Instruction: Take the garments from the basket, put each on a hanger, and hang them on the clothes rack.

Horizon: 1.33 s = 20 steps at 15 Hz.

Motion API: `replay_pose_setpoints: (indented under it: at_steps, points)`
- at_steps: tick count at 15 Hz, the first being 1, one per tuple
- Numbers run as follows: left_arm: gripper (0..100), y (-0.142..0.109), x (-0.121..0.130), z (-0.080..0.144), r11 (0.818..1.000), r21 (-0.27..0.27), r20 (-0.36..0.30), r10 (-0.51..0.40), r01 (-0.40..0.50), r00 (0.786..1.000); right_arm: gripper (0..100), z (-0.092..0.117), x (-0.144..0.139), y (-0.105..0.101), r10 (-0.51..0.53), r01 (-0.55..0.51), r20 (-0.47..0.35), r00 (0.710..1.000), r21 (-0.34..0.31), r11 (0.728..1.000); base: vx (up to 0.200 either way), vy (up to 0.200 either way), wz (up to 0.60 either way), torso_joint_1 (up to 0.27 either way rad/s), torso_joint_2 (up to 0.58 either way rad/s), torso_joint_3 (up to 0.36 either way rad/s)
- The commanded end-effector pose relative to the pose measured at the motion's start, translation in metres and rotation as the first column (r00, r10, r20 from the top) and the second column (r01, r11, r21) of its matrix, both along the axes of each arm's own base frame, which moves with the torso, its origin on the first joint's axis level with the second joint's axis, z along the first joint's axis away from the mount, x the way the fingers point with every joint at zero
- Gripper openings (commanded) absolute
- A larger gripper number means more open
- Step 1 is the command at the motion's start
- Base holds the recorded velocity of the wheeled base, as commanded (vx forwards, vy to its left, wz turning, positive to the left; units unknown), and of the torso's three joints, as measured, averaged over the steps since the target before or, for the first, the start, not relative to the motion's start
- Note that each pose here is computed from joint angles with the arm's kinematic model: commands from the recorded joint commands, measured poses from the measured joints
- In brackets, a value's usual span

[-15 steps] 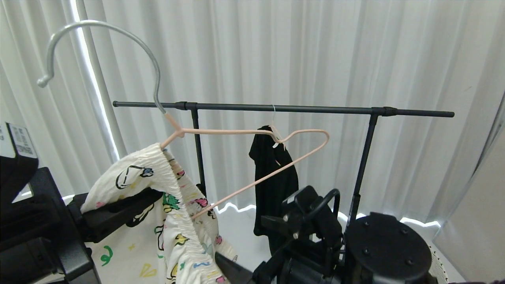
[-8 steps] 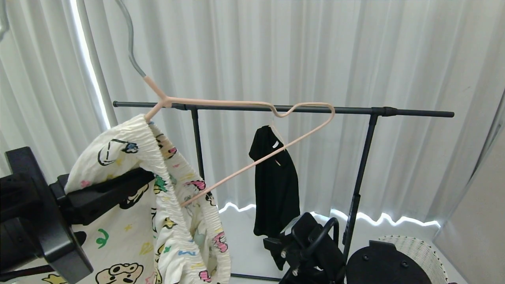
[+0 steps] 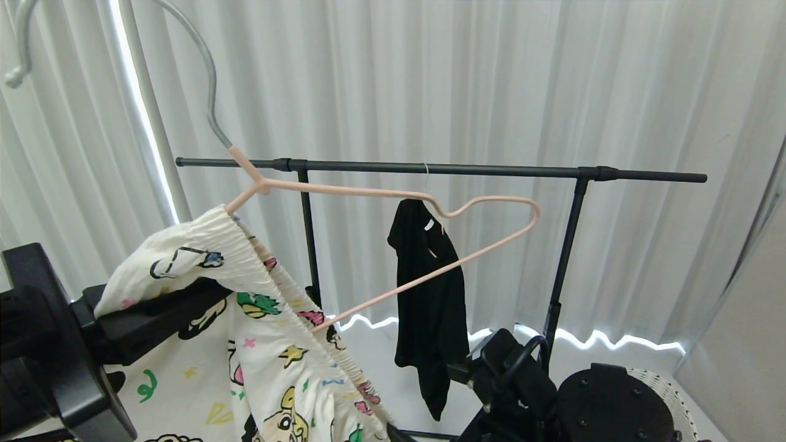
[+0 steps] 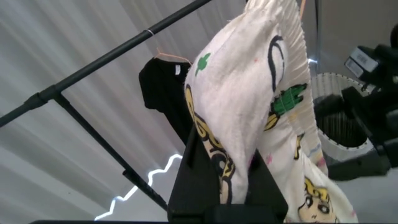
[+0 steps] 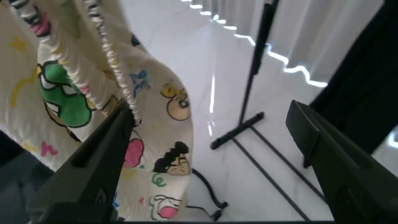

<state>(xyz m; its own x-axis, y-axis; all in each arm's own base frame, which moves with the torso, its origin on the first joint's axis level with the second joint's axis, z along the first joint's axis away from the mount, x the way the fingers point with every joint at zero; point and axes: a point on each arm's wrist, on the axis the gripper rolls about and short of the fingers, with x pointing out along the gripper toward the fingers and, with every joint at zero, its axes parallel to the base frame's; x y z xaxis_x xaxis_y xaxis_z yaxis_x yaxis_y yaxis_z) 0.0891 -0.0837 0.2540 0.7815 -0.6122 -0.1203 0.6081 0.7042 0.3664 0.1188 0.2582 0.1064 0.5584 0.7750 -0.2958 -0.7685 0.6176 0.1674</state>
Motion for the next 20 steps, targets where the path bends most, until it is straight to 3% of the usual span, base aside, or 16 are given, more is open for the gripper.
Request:
replay_pose_setpoints:
  at_steps: [1,5,8,15,17,20]
  points:
    - [0,0.005,-0.005,-0.005,1.000,-0.001,0.003,0.004,-0.004,1.000,100,0.001,0.013,-0.019,-0.065,0.065,0.015,0.998,-0.021,0.998,0.000,0.000,0.00,0.000,0.00,0.000]
    - [0,0.015,-0.015,-0.028,0.998,0.066,0.000,-0.001,0.001,1.000,100,0.008,0.042,-0.059,-0.215,0.217,0.064,0.975,-0.037,0.975,0.000,0.000,0.00,0.000,0.00,0.000]
    - [0,0.017,-0.015,-0.044,0.994,0.105,-0.036,0.014,-0.011,0.999,100,0.013,0.053,-0.078,-0.287,0.290,0.076,0.955,-0.027,0.957,0.000,0.000,0.00,0.000,0.00,0.000]
    - [0,0.022,-0.017,-0.093,0.979,0.202,-0.186,0.048,-0.009,0.981,100,0.020,0.061,-0.092,-0.350,0.351,0.088,0.933,-0.001,0.936,0.000,0.000,0.00,0.000,0.00,0.000]
    - [0,0.022,-0.014,-0.105,0.969,0.245,-0.226,0.088,-0.031,0.970,100,0.025,0.058,-0.093,-0.317,0.319,0.119,0.941,-0.001,0.948,0.000,0.000,0.00,0.000,0.00,0.000]
    - [0,0.015,0.001,-0.101,0.957,0.275,-0.244,0.158,-0.088,0.957,100,0.036,0.042,-0.091,-0.119,0.137,0.213,0.970,-0.074,0.988,0.000,0.000,0.00,0.000,0.00,0.000]
